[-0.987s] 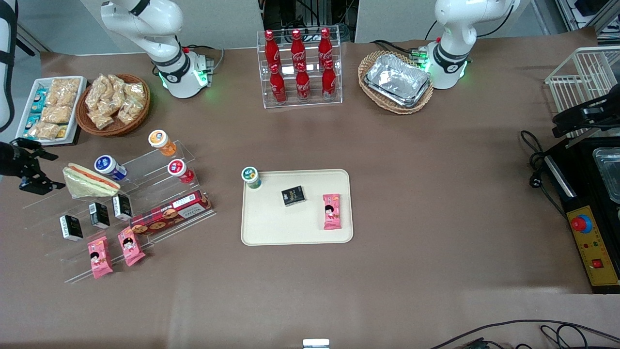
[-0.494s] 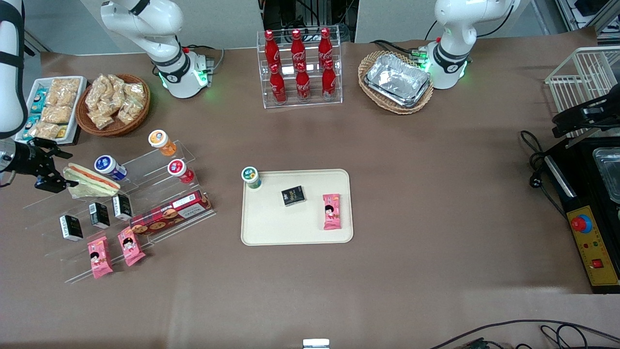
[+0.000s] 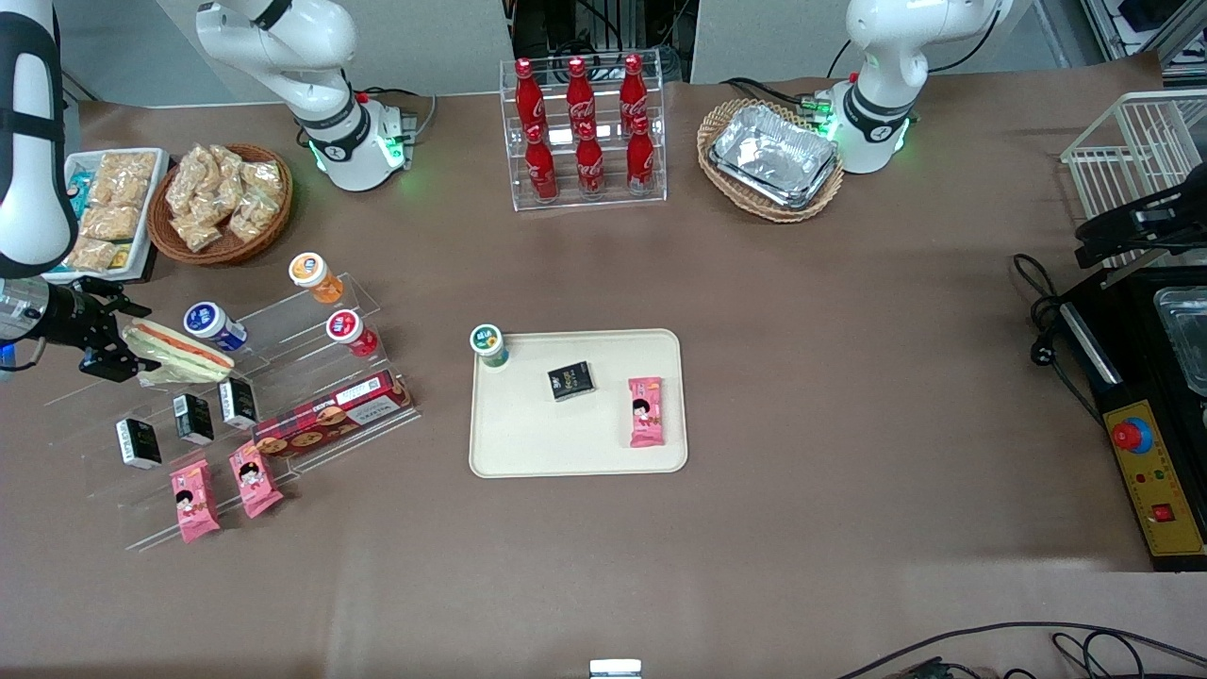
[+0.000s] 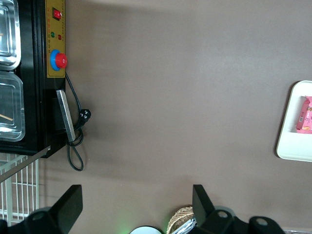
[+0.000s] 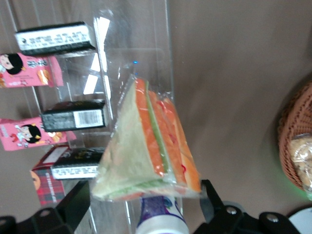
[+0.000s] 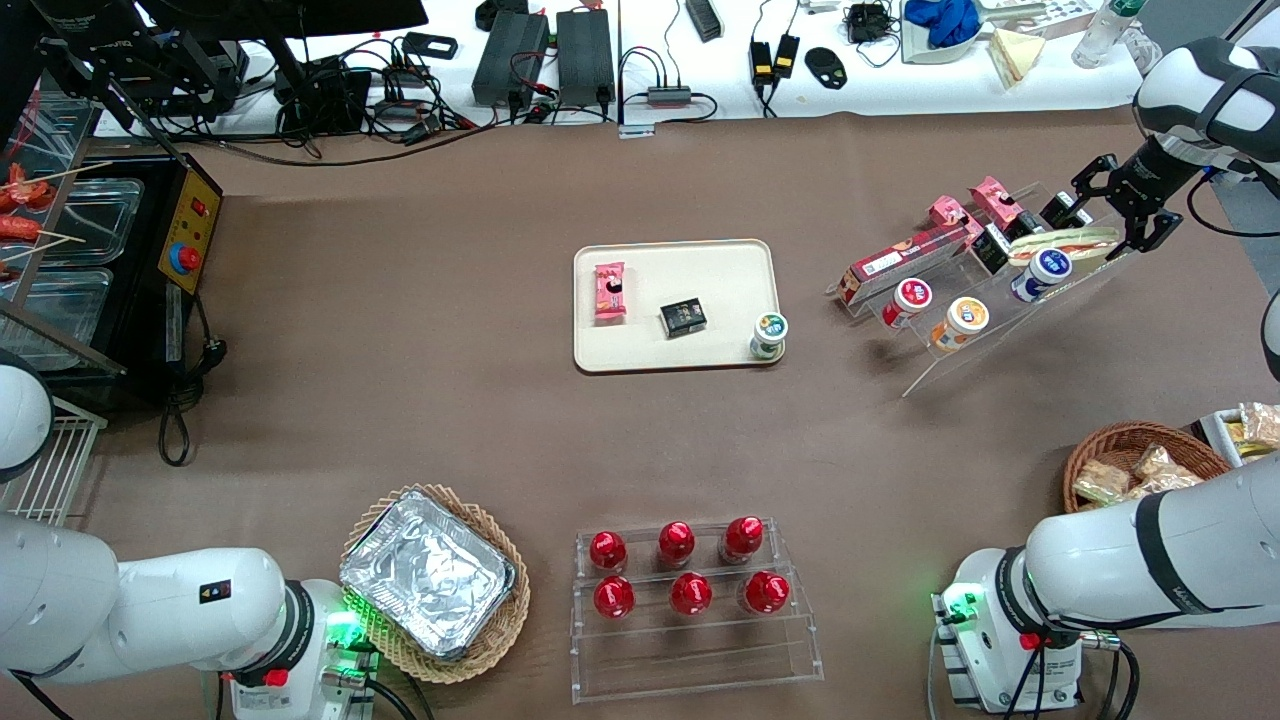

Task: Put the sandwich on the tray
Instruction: 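Close the right gripper on the sandwich and lift it off the stand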

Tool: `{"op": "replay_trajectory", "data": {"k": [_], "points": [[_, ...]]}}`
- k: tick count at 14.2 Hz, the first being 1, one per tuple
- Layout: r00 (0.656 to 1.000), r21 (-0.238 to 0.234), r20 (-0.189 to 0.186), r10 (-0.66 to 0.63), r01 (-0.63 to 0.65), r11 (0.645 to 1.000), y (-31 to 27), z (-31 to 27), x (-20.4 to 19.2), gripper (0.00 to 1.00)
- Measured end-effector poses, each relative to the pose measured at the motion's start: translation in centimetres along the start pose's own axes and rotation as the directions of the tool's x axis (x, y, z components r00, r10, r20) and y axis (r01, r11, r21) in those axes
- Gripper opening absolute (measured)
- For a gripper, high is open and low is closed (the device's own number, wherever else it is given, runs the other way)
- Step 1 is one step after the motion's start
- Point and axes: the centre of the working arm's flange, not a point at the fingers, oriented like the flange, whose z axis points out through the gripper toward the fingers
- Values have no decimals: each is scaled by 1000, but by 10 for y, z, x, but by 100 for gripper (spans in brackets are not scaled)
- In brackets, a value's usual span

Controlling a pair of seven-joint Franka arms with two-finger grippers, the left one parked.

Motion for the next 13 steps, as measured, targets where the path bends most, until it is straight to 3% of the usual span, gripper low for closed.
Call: {"op": "replay_trajectory", "data": {"k": [3,8,13], "points": [[1000,44,-17,15,-14,999,-7,7,6,100],[999,47,-23,23,-22,999,-11,17,10,97],[999,54,-29,23,-21,998,-11,15,11,49]]}}
